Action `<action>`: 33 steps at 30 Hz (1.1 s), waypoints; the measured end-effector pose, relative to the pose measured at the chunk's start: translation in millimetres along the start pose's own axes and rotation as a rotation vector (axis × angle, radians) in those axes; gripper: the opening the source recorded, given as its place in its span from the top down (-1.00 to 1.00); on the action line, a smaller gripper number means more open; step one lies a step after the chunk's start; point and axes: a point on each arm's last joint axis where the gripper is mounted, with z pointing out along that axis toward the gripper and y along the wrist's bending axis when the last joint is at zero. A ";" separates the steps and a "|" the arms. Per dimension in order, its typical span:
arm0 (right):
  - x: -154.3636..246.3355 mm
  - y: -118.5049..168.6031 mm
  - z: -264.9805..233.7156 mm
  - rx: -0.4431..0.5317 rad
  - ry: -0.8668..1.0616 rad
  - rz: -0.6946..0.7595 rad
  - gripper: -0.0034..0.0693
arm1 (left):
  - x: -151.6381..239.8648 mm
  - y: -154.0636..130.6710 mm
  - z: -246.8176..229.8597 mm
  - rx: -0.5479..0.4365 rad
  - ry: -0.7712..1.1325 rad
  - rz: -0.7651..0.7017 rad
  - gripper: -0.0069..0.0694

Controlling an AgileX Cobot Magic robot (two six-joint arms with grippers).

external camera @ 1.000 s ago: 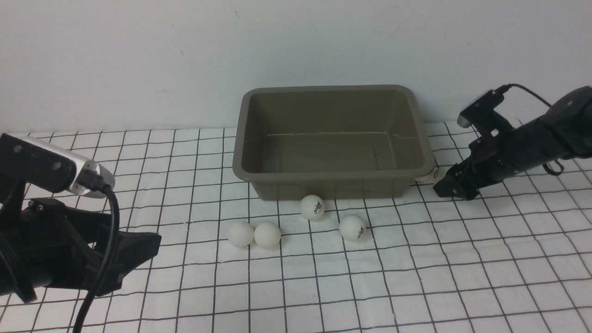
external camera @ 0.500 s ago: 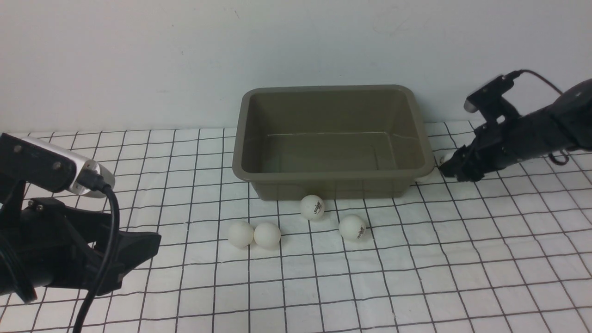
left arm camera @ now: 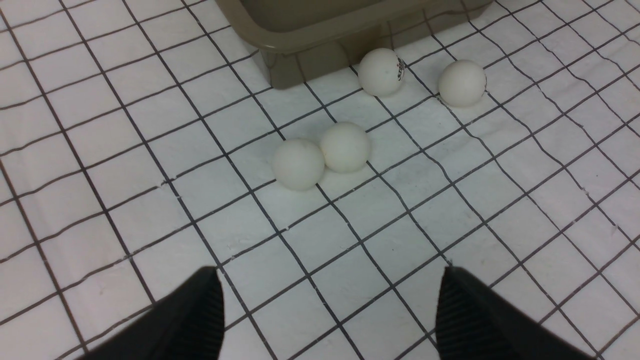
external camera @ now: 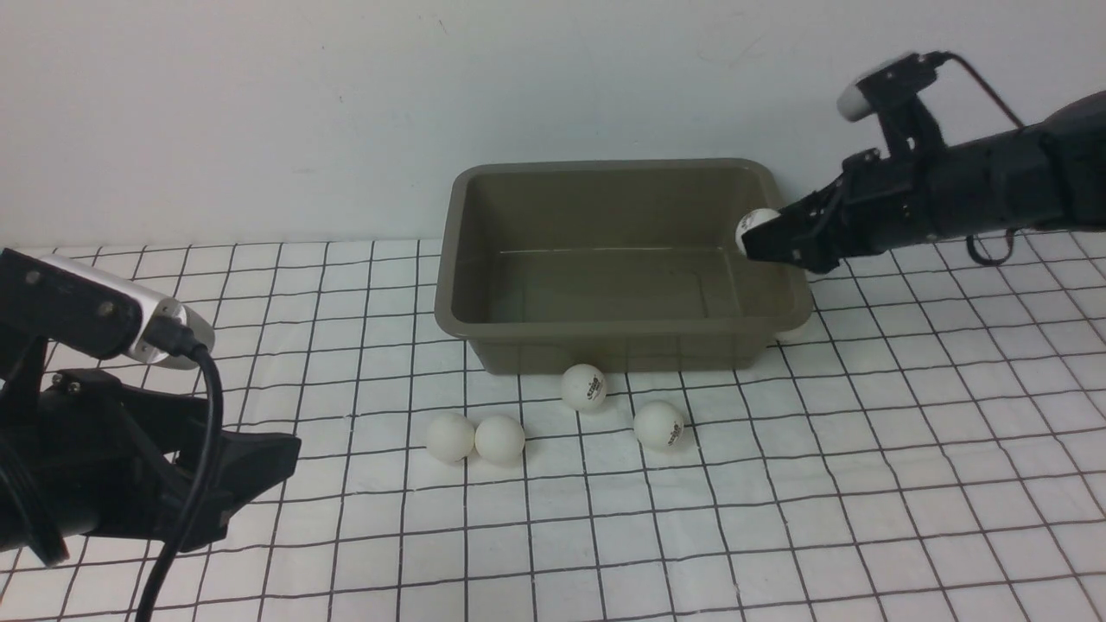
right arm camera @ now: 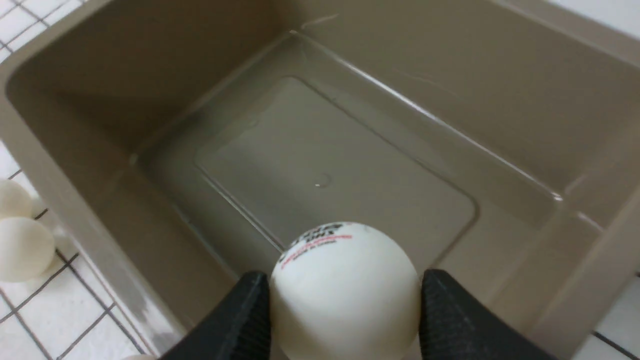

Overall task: Put the table tennis balls into the box on the white checkered tablecloth.
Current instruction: 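Release the ping pong ball into the bin and lift the gripper away, then reach for and grasp a ping pong ball on the table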

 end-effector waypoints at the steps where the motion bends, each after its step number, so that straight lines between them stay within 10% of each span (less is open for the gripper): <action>1: 0.1 1.7 2.0 -0.005 0.002 -0.003 -0.05 | 0.0 0.0 0.0 0.000 0.000 0.000 -0.52; 18: 2.8 -35.7 -45.2 0.125 -0.030 -0.131 -0.32 | 0.0 0.0 0.0 0.000 0.000 0.000 -0.52; 33: 36.6 -60.3 -68.6 0.019 0.030 -0.217 -0.31 | 0.0 0.0 0.0 0.000 0.000 0.000 -0.52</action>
